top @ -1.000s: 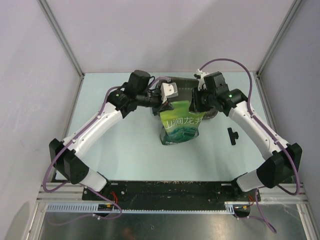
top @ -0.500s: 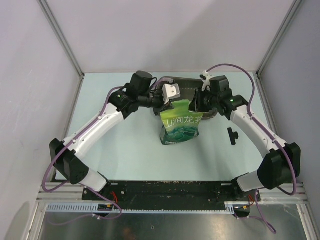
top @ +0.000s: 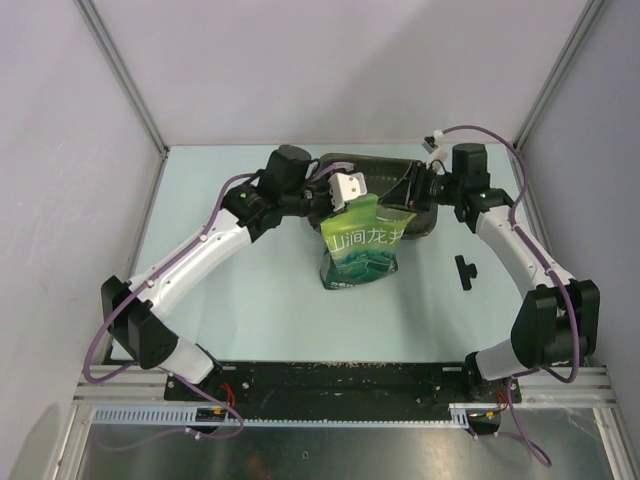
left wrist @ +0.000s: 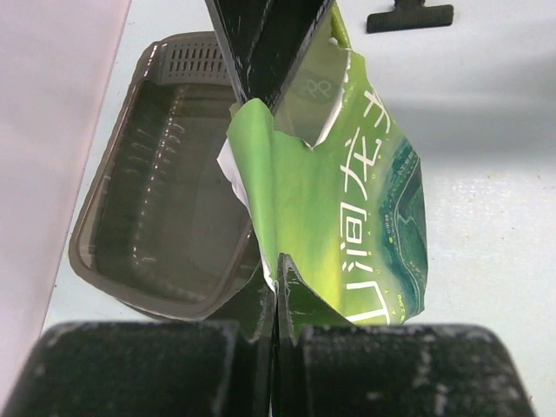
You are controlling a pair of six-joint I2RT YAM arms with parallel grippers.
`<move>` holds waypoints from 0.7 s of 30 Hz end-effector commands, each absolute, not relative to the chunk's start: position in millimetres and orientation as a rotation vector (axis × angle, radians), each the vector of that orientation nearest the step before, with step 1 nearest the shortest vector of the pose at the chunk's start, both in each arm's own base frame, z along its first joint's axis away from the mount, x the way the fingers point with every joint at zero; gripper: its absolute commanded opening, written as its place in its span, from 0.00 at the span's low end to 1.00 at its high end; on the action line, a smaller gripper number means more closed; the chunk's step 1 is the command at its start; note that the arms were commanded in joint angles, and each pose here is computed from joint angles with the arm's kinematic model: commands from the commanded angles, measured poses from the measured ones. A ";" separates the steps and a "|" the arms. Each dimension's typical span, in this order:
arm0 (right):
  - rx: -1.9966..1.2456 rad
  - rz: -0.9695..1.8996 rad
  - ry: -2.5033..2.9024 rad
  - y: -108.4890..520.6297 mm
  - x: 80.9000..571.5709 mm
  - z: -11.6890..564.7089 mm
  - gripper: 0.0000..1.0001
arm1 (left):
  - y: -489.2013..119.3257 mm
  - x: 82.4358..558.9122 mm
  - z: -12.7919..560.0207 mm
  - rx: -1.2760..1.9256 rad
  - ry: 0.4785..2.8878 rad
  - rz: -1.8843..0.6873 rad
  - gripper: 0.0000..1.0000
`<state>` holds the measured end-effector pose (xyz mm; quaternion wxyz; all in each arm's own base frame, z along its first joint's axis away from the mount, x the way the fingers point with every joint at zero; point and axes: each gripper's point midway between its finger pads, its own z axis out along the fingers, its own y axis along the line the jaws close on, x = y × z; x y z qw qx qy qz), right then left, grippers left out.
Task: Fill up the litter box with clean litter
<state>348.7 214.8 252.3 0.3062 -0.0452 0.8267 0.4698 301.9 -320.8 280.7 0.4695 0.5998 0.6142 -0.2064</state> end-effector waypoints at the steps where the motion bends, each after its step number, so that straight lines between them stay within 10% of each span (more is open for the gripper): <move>1: -0.121 1.392 2.036 209.8 358.5 290.1 0.00 | -321.2 315.6 299.2 1.454 1.445 -0.419 0.00; 21: 0.121 1.512 1.980 150.4 354.8 323.9 0.00 | -321.2 307.8 311.7 1.451 1.409 -0.417 0.00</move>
